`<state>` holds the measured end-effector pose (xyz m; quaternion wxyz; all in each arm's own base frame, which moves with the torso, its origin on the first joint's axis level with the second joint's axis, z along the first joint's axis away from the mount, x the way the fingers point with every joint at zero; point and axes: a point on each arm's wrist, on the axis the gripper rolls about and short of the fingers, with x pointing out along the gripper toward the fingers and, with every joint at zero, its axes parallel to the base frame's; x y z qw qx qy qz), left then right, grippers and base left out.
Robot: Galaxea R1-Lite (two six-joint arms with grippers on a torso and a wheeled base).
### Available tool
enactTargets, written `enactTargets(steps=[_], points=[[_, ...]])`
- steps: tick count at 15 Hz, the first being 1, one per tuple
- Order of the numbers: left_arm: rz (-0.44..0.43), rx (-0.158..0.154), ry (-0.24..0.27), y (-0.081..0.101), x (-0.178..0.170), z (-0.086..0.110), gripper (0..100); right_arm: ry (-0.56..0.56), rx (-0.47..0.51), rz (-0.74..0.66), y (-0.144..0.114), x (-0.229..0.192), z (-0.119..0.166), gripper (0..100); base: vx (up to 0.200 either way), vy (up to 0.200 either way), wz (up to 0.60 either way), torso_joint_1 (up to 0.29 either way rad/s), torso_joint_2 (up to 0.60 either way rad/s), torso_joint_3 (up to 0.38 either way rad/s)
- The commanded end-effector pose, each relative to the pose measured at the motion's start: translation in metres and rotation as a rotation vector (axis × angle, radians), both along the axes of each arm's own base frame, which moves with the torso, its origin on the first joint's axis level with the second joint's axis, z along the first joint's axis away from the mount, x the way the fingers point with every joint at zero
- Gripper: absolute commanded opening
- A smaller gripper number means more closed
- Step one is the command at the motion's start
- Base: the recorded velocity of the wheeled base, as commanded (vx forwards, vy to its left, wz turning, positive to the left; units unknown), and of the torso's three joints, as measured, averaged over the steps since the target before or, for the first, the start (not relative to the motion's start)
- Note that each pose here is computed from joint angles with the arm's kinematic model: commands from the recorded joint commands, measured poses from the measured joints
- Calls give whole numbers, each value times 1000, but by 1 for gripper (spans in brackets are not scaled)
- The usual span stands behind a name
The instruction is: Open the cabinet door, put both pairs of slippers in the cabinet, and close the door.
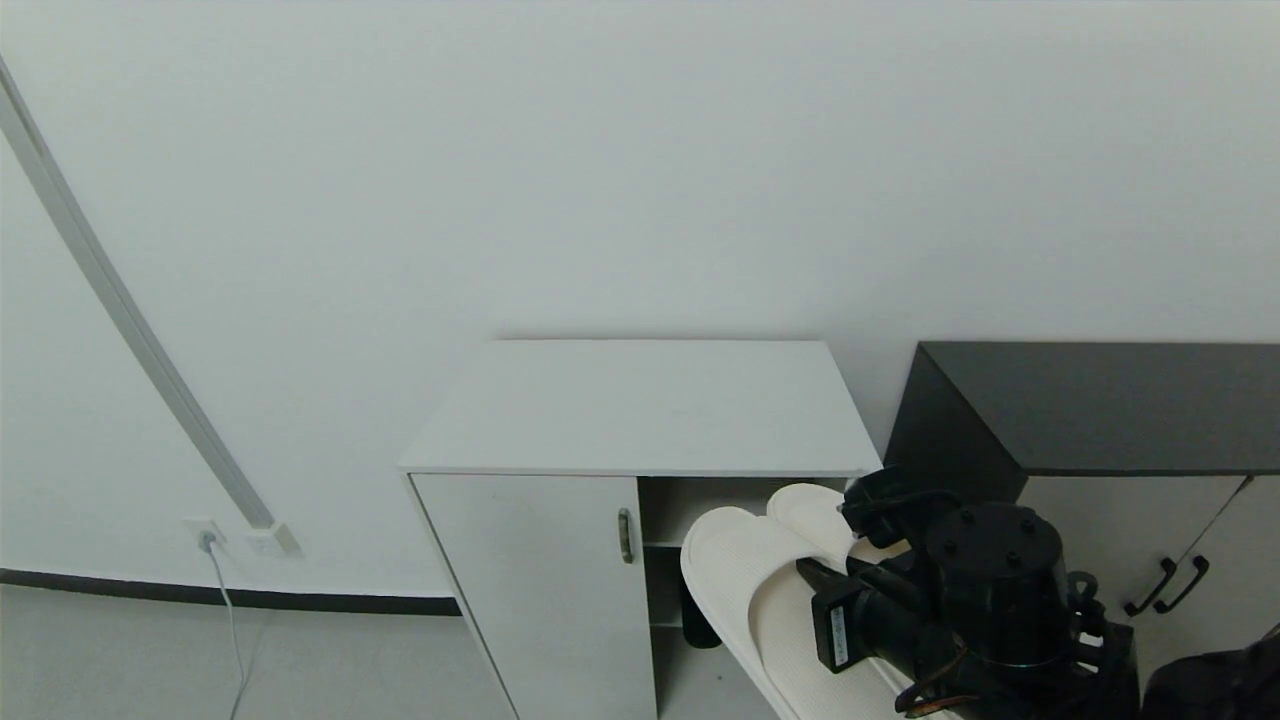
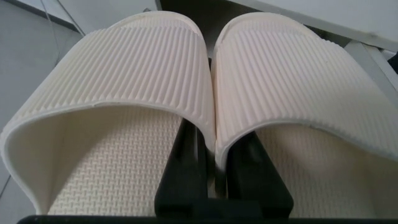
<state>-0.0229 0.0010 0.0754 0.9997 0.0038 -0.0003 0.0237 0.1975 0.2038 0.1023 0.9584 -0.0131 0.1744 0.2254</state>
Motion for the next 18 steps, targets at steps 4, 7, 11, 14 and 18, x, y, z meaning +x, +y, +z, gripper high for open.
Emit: enactTargets(steps=[4,7,11,14,18], points=[[0,0,2,0,0,0,0,6,-6,3,0,-1,-2,0,0,0,0,-135,293,165],[0,0,2,0,0,0,0,7,-9,6,0,-2,-2,0,0,0,0,-154,365,206],[0,0,2,0,0,0,0,7,-9,10,1,-3,-2,0,0,0,0,-173,399,223],[0,0,2,0,0,0,0,9,-11,11,1,-3,-3,0,0,0,0,-224,528,300],[0,0,2,0,0,0,0,13,-16,14,1,-4,-5,0,0,0,0,-221,547,322]])
